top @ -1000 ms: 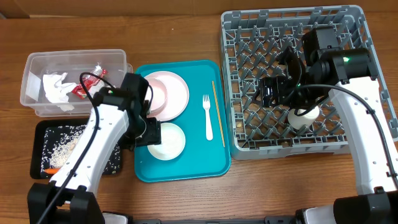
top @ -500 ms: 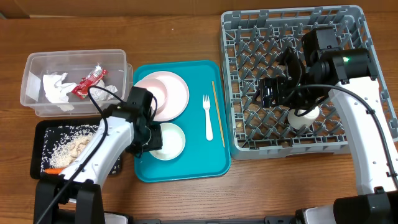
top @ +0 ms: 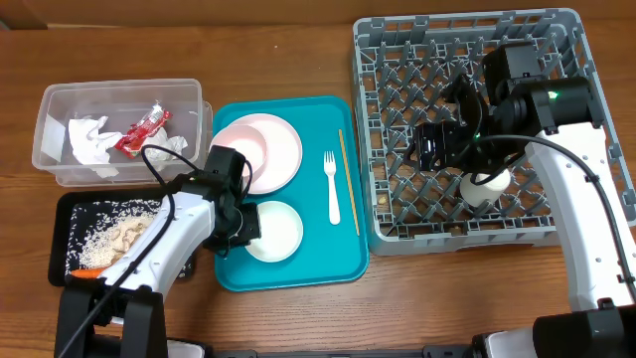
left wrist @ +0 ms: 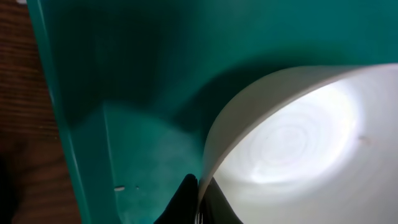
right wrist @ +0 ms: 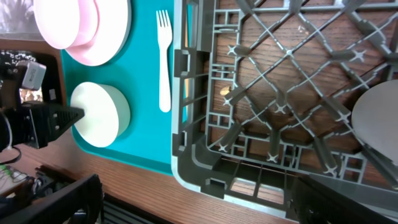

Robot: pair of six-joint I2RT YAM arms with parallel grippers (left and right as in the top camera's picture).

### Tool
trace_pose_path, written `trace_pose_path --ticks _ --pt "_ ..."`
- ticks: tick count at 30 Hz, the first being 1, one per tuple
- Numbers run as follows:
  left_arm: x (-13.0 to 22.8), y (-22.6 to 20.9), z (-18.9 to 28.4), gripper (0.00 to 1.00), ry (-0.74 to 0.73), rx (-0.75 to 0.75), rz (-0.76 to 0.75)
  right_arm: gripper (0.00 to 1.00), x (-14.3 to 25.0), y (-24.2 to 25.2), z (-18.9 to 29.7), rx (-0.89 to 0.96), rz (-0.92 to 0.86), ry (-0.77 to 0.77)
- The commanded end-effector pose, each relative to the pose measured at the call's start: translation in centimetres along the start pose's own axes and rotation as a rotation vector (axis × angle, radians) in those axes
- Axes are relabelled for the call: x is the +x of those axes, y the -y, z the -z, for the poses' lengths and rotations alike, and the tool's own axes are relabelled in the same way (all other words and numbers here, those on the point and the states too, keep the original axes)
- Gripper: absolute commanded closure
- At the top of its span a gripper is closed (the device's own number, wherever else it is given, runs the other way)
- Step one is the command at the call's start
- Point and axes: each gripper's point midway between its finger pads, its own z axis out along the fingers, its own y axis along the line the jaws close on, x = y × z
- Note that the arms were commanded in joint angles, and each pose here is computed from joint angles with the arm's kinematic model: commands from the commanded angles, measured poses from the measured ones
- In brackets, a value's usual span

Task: Sort waste into correct bins and load items into the dishwasher
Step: 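Grasp the white bowl on the teal tray with the left gripper and lift, then move the bowl right toward the right gripper for handover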

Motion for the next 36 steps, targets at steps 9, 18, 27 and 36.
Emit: trace_pose_path --ticks 9,18,27,36 --pt "-4.1 3.3 9.7 0.96 0.111 0.067 -0.064 0.0 -0.1 -1.5 0.7 -0.065 0.022 0.027" --pt "-6.3 10.0 17.7 0.96 0.278 0.328 -0.224 0.0 0.4 -4.9 1.3 -0.268 0.137 0.017" --pt "-5.7 14.2 20.3 0.96 0.296 0.505 -0.305 0.0 -0.5 -6.8 1.9 -0.379 0.187 0.064" --pt "-5.6 15.2 20.5 0.96 0.312 0.516 -0.322 0.0 -0.6 -8.5 2.5 -0.468 0.211 0.077"
